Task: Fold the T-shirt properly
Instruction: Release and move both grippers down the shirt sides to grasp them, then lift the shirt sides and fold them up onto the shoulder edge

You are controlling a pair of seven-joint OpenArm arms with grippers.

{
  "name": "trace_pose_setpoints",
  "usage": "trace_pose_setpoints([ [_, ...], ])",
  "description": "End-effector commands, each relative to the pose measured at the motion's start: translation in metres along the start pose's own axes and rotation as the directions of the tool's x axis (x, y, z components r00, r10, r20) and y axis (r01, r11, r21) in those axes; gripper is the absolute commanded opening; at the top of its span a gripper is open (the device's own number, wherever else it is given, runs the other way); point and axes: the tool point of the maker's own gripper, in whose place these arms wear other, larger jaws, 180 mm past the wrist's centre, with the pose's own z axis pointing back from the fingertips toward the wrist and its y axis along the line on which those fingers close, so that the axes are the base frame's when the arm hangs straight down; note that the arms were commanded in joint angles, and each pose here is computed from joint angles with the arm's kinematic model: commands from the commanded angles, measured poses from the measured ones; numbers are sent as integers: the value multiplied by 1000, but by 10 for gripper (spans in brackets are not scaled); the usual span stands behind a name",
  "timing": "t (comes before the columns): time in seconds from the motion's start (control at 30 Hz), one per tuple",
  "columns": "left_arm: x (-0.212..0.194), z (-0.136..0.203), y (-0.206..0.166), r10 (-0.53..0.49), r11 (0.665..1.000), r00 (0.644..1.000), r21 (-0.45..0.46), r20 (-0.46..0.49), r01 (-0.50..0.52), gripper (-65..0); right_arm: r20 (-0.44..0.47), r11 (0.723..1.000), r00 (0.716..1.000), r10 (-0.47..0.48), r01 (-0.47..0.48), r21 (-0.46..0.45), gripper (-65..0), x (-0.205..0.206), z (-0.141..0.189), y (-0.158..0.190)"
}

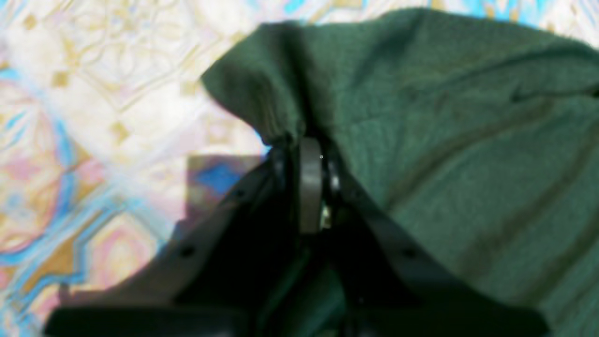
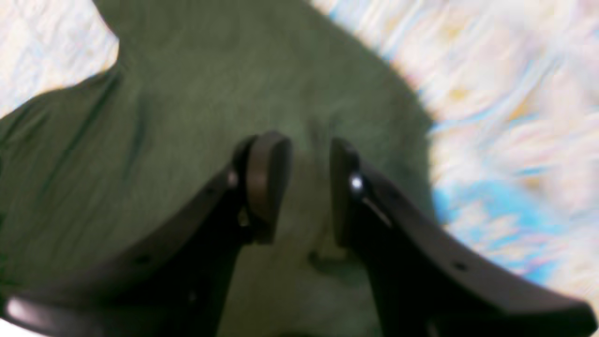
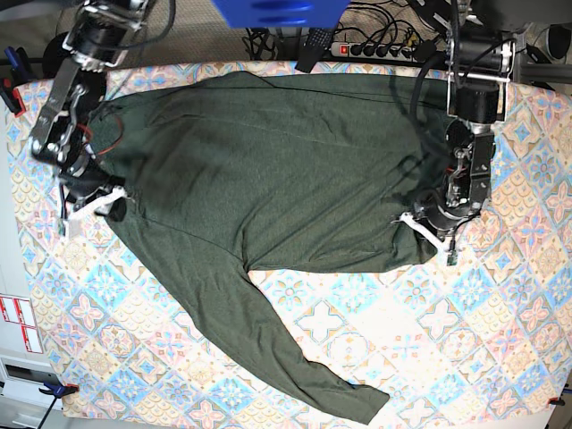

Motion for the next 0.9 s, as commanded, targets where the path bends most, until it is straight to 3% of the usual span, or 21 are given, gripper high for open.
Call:
trace_pose_setpoints([
  [0.0,29,8,13,-23,999,997,26,73,21,-650,42,998,998,55,-55,6,-464,21,1,4],
  [0.2,29,23,27,-43,998,994,48,101,38,-650,-50,959,961,271,-274,-74,-462,32,-22,4],
  [0.5,32,49,42,-29,997,986,78,162,16,-650,-96,881,879,466,-472,-45,-462,44,-66,16],
  [0.7,28,65,54,-34,995,983,103,180,16,-650,-104,886,884,455,-461,-42,-461,52,-89,7],
  [0.87,25,75,54,-63,994,981,104,185,44,-650,-86,904,904,418,-423,-59,-455,63,-101,-7],
])
